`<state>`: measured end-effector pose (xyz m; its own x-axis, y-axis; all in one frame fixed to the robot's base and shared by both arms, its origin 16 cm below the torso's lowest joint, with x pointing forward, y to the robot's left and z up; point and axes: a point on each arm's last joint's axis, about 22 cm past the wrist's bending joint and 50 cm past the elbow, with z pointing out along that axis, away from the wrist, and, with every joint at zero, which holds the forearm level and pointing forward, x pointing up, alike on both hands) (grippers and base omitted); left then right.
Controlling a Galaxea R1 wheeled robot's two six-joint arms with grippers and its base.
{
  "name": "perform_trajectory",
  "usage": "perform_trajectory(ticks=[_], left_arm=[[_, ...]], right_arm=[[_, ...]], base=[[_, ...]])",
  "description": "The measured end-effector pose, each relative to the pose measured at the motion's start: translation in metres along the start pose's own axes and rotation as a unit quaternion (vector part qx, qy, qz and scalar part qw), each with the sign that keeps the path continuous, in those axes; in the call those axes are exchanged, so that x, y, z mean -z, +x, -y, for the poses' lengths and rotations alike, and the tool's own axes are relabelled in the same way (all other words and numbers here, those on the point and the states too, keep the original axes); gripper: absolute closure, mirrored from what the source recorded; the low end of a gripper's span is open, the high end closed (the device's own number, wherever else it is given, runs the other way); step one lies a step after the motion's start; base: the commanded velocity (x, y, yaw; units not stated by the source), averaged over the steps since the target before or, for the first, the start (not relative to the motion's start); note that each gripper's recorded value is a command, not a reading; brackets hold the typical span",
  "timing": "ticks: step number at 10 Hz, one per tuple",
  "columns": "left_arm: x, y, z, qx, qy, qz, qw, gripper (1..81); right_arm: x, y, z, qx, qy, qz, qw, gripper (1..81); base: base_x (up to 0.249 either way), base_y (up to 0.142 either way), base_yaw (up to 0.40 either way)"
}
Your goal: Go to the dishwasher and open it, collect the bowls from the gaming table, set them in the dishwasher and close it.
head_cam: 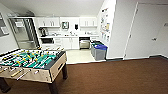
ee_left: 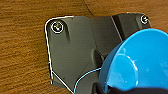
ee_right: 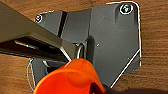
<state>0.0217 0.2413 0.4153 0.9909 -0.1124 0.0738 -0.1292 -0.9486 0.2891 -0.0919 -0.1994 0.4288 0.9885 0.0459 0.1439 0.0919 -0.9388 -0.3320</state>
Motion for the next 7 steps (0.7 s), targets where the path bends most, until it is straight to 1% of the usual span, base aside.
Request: perform_trajectory(ticks=[7], left_arm=[[0.0, 0.0023, 0.0006, 0.0, 0.0, -0.001, 1.0, 81.1]], right_arm=[[-0.0007, 0.0006, 0.0009, 0.0, 0.0, -0.001, 1.0, 81.1]], base=[[0.19, 0.0, 0.0]])
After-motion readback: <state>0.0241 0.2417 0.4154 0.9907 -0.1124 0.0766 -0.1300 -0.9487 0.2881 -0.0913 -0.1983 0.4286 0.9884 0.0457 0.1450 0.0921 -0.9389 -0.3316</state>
